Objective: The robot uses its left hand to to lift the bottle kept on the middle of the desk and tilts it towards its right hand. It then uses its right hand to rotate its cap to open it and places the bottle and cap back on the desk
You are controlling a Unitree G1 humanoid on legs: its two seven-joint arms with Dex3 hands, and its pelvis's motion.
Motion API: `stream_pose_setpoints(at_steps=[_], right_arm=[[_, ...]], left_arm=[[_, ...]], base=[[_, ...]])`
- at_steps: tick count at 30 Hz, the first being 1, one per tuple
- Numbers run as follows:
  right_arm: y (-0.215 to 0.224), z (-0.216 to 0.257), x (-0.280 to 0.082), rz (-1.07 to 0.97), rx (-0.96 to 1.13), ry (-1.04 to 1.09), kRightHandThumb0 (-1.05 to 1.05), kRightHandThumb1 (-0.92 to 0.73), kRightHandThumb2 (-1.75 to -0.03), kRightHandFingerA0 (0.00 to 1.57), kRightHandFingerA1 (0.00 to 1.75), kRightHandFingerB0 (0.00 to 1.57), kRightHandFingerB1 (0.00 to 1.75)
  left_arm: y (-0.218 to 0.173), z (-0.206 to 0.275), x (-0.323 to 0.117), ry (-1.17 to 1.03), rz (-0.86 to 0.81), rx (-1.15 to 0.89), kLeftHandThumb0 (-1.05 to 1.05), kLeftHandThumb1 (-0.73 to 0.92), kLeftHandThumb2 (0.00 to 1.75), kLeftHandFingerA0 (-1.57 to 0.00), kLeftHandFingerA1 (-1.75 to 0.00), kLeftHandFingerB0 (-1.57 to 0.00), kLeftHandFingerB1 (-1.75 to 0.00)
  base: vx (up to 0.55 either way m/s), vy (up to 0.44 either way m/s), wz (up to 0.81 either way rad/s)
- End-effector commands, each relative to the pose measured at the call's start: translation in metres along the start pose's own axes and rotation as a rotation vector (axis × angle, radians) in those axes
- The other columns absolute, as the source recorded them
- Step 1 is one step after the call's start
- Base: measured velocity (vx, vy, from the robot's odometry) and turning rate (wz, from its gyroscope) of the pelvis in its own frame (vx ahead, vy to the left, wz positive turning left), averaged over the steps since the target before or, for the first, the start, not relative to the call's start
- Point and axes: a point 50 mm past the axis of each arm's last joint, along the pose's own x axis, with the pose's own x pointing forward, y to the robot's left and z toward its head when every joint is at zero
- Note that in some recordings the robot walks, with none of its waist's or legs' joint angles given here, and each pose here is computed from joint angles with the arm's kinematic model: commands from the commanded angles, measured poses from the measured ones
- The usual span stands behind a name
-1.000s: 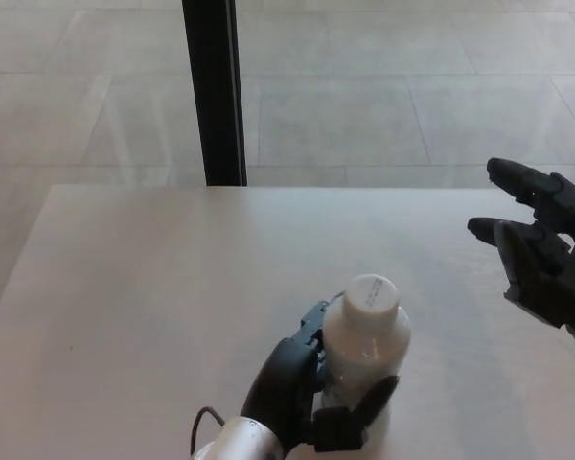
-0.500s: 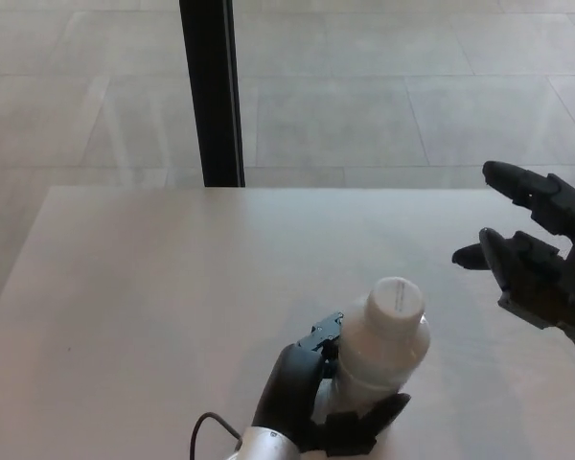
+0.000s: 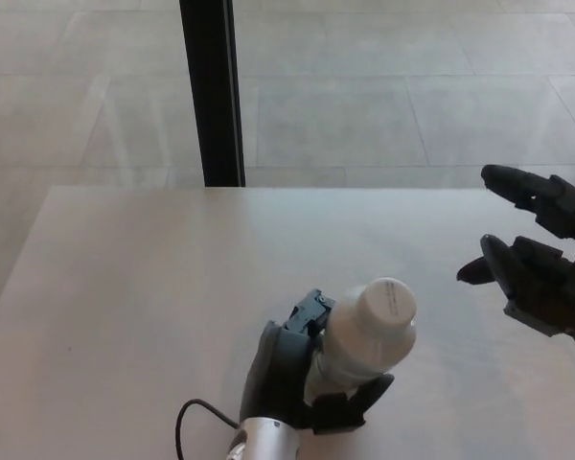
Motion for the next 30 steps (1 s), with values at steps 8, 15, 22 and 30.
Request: stream_pose_setpoints(at_steps=[8,15,22,30], right_arm=[[0.008,0.021,-0.012,0.347,-0.337,-0.007,-0.48,-0.58,-0.56,0.77,0.98,0.44,0.34],[0.017,0.025,-0.011,0.373,-0.364,-0.002,-0.52,-0.57,-0.58,0.76,0.93,0.42,0.34],[0.027,0.028,0.003,0.358,-0.411,0.013,-0.64,-0.56,-0.58,0.76,0.86,0.35,0.35],[0.037,0.028,0.021,0.267,-0.391,-0.024,-0.63,-0.56,-0.58,0.79,0.93,0.35,0.36]], left_arm=[[0.044,0.005,0.019,0.033,0.083,0.198,0.13,0.58,1.31,-0.81,-1.75,-0.75,-1.61],[0.046,-0.005,0.016,0.070,0.059,0.211,0.10,0.60,1.26,-0.81,-1.75,-0.76,-1.59],[0.039,-0.008,0.011,0.102,0.035,0.201,0.11,0.60,1.29,-0.80,-1.75,-0.74,-1.54],[0.035,-0.011,0.009,0.102,0.019,0.204,0.03,0.62,1.32,-0.88,-1.75,-0.78,-1.49]], base=[[0.00,0.000,0.00],[0.00,0.000,0.00],[0.00,0.000,0.00],[0.00,0.000,0.00]])
